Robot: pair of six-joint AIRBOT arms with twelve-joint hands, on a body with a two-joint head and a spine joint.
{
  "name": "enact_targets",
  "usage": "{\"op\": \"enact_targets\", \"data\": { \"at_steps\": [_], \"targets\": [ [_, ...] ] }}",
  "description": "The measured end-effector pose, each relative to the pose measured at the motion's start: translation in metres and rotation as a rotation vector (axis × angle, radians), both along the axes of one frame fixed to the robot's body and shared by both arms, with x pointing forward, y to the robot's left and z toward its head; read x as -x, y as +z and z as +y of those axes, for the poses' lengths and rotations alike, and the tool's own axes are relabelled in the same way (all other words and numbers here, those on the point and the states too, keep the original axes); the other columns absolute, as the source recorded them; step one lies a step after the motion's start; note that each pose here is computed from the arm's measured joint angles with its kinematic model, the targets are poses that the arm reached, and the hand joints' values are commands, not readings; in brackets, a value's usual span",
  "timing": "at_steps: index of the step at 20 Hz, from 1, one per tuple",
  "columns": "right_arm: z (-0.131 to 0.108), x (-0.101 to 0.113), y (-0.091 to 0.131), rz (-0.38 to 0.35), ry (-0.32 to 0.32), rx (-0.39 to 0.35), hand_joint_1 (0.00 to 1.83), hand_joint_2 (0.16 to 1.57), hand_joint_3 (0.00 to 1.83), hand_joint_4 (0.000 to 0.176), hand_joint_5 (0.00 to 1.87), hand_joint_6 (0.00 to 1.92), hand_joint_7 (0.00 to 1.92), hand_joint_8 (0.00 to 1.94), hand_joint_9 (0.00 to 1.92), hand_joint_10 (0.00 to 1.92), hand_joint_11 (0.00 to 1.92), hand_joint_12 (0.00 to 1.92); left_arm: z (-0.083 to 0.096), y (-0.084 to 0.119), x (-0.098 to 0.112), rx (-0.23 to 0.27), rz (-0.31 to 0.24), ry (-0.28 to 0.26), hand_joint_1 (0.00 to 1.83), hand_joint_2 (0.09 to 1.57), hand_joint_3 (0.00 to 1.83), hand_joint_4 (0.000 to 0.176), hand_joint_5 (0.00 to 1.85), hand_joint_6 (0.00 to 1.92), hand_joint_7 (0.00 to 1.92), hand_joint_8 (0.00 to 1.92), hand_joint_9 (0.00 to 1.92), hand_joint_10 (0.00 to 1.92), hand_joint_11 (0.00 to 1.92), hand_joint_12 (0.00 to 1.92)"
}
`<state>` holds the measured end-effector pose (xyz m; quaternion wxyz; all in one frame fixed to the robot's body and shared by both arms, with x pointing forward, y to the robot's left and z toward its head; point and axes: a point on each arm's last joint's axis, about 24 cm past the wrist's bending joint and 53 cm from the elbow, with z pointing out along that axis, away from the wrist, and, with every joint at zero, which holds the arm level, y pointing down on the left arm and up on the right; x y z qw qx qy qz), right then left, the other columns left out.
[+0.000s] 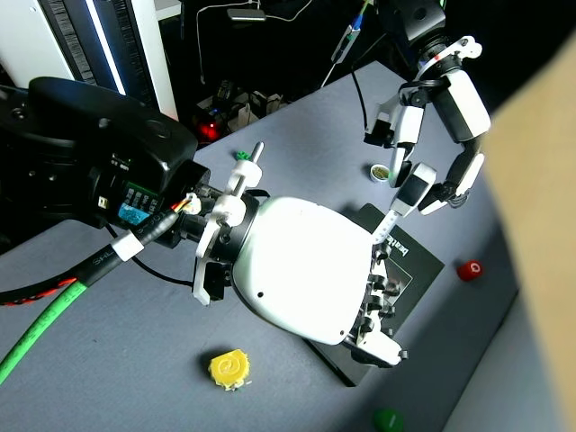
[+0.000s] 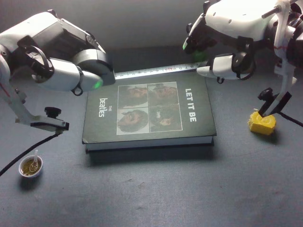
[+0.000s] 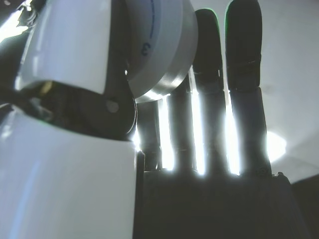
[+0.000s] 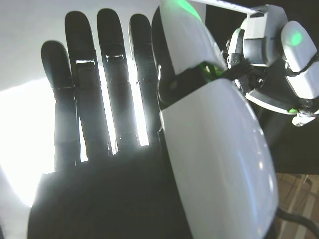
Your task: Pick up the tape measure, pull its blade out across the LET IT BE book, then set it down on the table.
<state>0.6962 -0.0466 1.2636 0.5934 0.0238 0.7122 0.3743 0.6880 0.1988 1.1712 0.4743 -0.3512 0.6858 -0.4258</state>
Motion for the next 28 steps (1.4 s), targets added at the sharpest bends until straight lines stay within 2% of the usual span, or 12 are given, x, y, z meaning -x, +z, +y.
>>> {"op": "enact_targets", "data": {
  "at_steps": [4, 13, 20, 24, 25, 28],
  "targets": [
    [-0.003, -0.003, 0.001, 0.003, -0.01, 0.004, 1.01, 1.15, 0.0, 0.0, 0.86, 0.04, 0.91, 0.02, 0.83, 0.21, 0.36, 1.29, 0.004, 0.004, -0.004, 0.005, -0.007, 0.008, 1.39, 1.07, 0.0, 0.0, 1.13, 0.58, 1.1, 0.79, 0.94, 1.19, 0.87, 1.02],
    [-0.008, -0.026, -0.003, 0.005, -0.053, 0.007, 1.03, 1.16, 0.0, 0.0, 0.87, 0.04, 0.91, 0.01, 0.83, 0.22, 0.37, 1.3, 0.005, 0.005, -0.007, 0.008, -0.005, 0.009, 1.39, 1.06, 0.0, 0.0, 1.14, 0.57, 1.1, 0.8, 0.94, 1.18, 0.86, 1.01],
    [-0.008, -0.027, -0.008, 0.018, -0.054, 0.006, 1.03, 1.16, 0.0, 0.0, 0.87, 0.04, 0.91, 0.01, 0.83, 0.23, 0.38, 1.31, 0.006, 0.005, -0.008, 0.009, -0.007, 0.01, 1.39, 1.06, 0.0, 0.0, 1.14, 0.57, 1.1, 0.8, 0.95, 1.17, 0.89, 1.02],
    [-0.008, -0.027, -0.007, 0.018, -0.055, 0.006, 1.02, 1.16, 0.0, 0.0, 0.84, 0.02, 0.9, 0.01, 0.82, 0.23, 0.33, 1.29, 0.005, 0.007, -0.008, 0.014, -0.009, 0.01, 1.39, 1.07, 0.0, 0.0, 1.11, 0.69, 1.11, 0.68, 0.95, 1.19, 0.84, 1.05],
    [-0.008, -0.027, -0.007, 0.017, -0.055, 0.006, 1.03, 1.16, 0.0, 0.0, 0.84, 0.02, 0.9, 0.0, 0.82, 0.23, 0.34, 1.3, 0.005, 0.007, -0.008, 0.013, -0.009, 0.01, 1.38, 1.08, 0.0, 0.0, 1.07, 0.75, 1.07, 0.73, 0.93, 1.24, 0.83, 1.06],
    [-0.009, -0.027, -0.008, 0.017, -0.057, 0.006, 1.03, 1.16, 0.0, 0.0, 0.84, 0.02, 0.9, 0.0, 0.81, 0.23, 0.33, 1.3, 0.005, 0.007, -0.008, 0.014, -0.008, 0.01, 1.38, 1.08, 0.0, 0.0, 1.06, 0.77, 1.05, 0.76, 0.94, 1.23, 0.84, 1.08]
  ]
}}
